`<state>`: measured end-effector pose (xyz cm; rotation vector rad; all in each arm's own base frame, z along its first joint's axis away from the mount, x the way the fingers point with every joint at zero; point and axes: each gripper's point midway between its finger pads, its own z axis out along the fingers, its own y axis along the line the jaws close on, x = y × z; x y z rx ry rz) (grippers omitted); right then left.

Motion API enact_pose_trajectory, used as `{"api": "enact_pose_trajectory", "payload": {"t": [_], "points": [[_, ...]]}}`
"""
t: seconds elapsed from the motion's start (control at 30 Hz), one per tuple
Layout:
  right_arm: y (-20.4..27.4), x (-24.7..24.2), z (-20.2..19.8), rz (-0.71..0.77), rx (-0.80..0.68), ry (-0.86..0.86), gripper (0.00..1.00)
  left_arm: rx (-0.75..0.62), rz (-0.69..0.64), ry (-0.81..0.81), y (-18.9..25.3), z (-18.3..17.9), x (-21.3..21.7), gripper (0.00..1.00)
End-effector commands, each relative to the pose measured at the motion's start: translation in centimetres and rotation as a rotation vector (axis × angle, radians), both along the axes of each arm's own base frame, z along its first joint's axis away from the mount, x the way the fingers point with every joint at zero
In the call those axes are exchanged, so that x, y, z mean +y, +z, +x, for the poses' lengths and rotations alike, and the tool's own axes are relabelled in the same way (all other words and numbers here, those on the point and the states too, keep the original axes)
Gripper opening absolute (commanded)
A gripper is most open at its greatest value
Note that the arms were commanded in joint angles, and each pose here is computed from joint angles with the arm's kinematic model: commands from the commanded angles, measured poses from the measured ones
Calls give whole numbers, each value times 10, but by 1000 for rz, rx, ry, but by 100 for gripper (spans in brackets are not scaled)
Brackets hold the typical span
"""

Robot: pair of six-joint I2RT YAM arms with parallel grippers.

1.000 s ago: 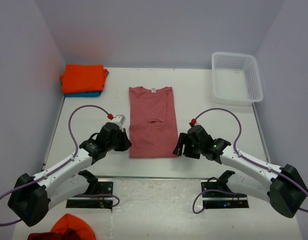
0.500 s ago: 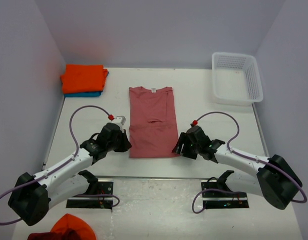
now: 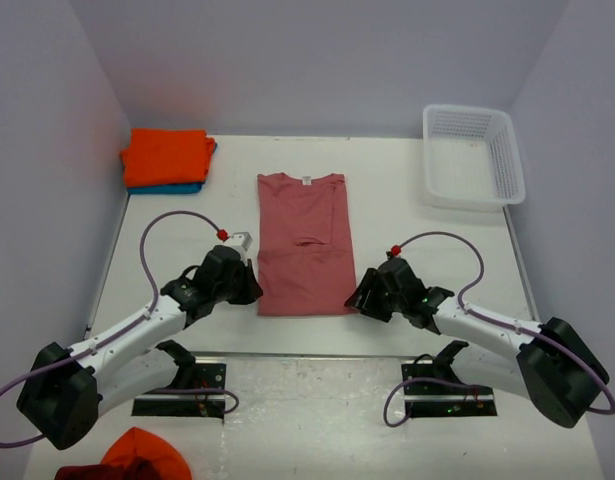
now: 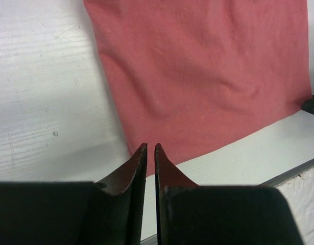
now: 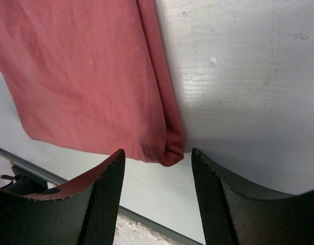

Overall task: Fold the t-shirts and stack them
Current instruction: Grab one side of the 2/3 rectangular tshirt with both arms

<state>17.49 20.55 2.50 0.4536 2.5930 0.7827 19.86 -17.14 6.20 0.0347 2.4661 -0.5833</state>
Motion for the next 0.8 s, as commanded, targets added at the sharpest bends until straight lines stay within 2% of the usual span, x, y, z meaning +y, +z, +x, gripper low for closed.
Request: {"api": "enact_pose_trajectory", "payload": {"t": [0.0,0.23,0.43,0.57,0.63,0.67,0.77], "points": [[-12,-15,-7,-55,39,-42,56,-16,-17,-19,12,5,-8,11],[-23,-11,-8,-56,65,-38,52,3,10,22,7,3,-1,13],[-29,-8,-6,-50,74,-35,42,-3,26,59,7,4,6,15],[-30,-8,-8,-44,75,-37,19,40,50,73,-2,0,9,15],[-29,-9,-7,-48,72,-39,4,68,68,85,-8,-2,10,15],[-29,-9,-6,-51,69,-41,0,79,80,90,-11,-4,12,15],[-30,-10,-6,-59,70,-41,0,101,114,132,-17,-6,20,19]]}}
